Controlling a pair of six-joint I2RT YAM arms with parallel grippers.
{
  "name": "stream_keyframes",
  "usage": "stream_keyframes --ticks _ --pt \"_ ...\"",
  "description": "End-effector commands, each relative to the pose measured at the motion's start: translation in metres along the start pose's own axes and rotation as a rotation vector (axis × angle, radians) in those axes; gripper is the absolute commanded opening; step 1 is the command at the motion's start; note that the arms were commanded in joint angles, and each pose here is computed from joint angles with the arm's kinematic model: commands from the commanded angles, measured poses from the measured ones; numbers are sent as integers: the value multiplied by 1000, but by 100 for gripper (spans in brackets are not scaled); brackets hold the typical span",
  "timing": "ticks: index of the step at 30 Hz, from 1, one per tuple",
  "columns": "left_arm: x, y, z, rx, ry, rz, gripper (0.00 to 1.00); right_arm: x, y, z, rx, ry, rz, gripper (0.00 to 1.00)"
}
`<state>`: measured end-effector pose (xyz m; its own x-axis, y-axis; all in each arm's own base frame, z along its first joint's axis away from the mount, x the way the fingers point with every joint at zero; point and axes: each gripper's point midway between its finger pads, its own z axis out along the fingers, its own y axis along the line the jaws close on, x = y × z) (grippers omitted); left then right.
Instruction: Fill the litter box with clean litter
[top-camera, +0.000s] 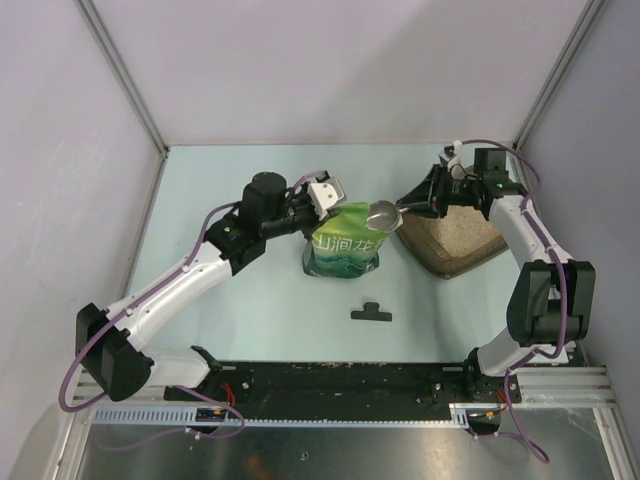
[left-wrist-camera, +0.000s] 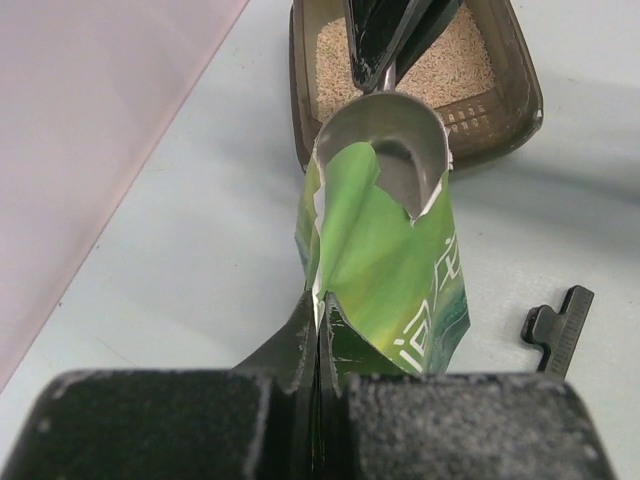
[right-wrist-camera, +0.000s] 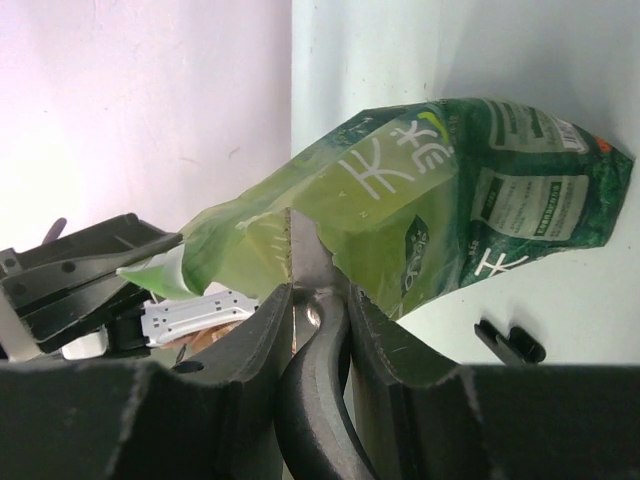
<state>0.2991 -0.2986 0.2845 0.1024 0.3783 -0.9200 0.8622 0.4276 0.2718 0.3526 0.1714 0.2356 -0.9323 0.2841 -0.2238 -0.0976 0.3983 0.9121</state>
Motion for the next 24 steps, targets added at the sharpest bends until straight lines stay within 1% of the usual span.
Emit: stream_keyframes --ticks 1,6,10,11,13,14,16,17,18,19,20,22,24 --pt "-47 30 -31 -128 -112 118 0 -17 29 -44 -43 -99 -73 0" --pt "-50 32 -28 -126 -117 124 0 -18 39 -58 -60 -124 -67 0" --pt "-51 31 -22 -106 -119 116 0 -20 42 -61 -32 -162 -85 0" --pt "-54 31 -22 -103 -125 115 0 -20 39 -58 4 -176 -76 0" --pt "-57 29 -21 -92 -133 105 0 -17 42 -54 32 -186 -109 0" --pt "-58 29 -19 -88 -136 101 0 -19 40 -51 74 -207 -127 0" --pt "-59 28 -19 -78 -141 91 0 -12 39 -44 130 -199 -162 0" --pt "-60 27 -18 -73 -143 90 0 -20 34 -49 196 -241 -175 0" --pt "-60 25 -17 -65 -144 81 0 -14 35 -42 250 -231 -206 0" --pt "-61 25 -17 -61 -149 79 0 -13 27 -46 315 -234 -232 0" --pt "-62 24 -17 -57 -151 77 0 -18 28 -49 332 -249 -251 0" --pt "-62 22 -16 -48 -153 75 0 -19 29 -50 327 -250 -236 0" --pt "-62 22 -16 -48 -153 75 0 -18 41 -49 244 -230 -220 0"
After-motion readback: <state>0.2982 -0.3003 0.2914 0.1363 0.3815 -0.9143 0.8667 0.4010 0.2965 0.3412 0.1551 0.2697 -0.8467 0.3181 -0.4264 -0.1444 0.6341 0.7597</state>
